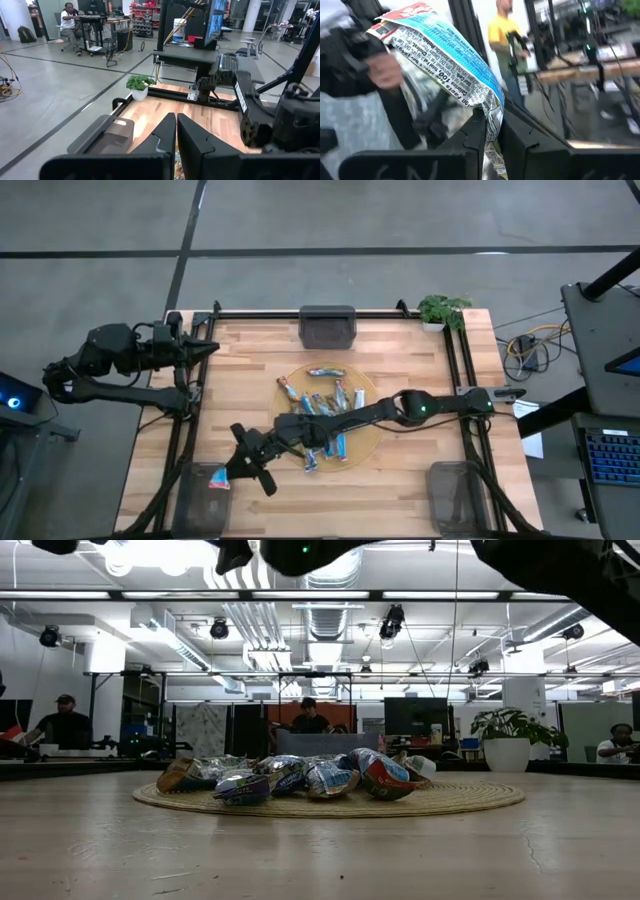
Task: Pick and place Granola Bars by type
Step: Put the red granola bar into the left black bin
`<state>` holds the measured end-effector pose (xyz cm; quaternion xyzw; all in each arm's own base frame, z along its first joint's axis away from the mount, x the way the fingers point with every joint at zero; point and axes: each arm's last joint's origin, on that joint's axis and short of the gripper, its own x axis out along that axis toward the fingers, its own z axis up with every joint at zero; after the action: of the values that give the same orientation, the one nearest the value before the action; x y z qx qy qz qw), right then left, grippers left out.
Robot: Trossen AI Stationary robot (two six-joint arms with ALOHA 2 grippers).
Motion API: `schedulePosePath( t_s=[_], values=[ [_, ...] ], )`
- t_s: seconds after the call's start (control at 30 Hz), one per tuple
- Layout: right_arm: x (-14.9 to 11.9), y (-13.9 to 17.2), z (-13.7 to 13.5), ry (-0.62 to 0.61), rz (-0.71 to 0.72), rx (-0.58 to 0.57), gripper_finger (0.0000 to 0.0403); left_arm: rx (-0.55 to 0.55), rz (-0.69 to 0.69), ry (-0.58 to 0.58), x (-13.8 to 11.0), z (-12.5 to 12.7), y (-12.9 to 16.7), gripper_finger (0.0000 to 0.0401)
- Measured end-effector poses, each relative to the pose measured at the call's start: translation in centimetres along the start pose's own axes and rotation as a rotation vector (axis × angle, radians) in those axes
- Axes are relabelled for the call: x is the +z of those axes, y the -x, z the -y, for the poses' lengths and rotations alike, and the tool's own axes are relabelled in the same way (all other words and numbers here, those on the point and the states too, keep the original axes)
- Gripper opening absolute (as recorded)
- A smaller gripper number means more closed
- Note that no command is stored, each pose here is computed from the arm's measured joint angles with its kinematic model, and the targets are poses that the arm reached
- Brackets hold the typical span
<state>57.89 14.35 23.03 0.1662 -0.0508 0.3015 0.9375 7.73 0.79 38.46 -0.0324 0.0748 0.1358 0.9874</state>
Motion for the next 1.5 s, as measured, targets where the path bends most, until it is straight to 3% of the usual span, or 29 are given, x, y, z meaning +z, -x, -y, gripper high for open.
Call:
schedulePosePath(
  t_s=[0.3,0.5,0.8,0.93,1.1,1.27,1.5],
  values=[
    [-3.6,-0.3,0.2,-0.078,-0.113,-0.060,0.0038,-0.001,0.017,0.005,0.2,0.0,0.0,0.0000],
    [-4.2,0.0,0.9,-0.089,-0.179,-0.130,0.0038,-0.001,0.019,0.005,0.2,0.0,0.0,0.0000],
    [-3.3,0.2,1.8,-0.053,-0.156,-0.145,0.0038,-0.002,0.018,0.008,0.2,0.0,0.0,0.0000],
    [-1.3,0.2,1.5,-0.057,-0.118,-0.138,0.0038,-0.034,0.020,0.027,0.3,0.2,-0.2,0.0000],
    [3.3,0.6,0.2,-0.040,-0.108,-0.144,0.0038,-0.085,0.025,0.033,0.9,0.4,-0.2,0.0000],
    [7.2,2.0,-1.0,-0.006,-0.250,-0.196,0.0038,-0.145,0.044,0.020,2.7,0.6,0.3,0.0000],
    [12.0,5.2,-1.0,-0.081,-0.373,-0.298,0.0038,-0.227,-0.002,0.037,5.3,1.0,0.4,0.0000]
  ],
)
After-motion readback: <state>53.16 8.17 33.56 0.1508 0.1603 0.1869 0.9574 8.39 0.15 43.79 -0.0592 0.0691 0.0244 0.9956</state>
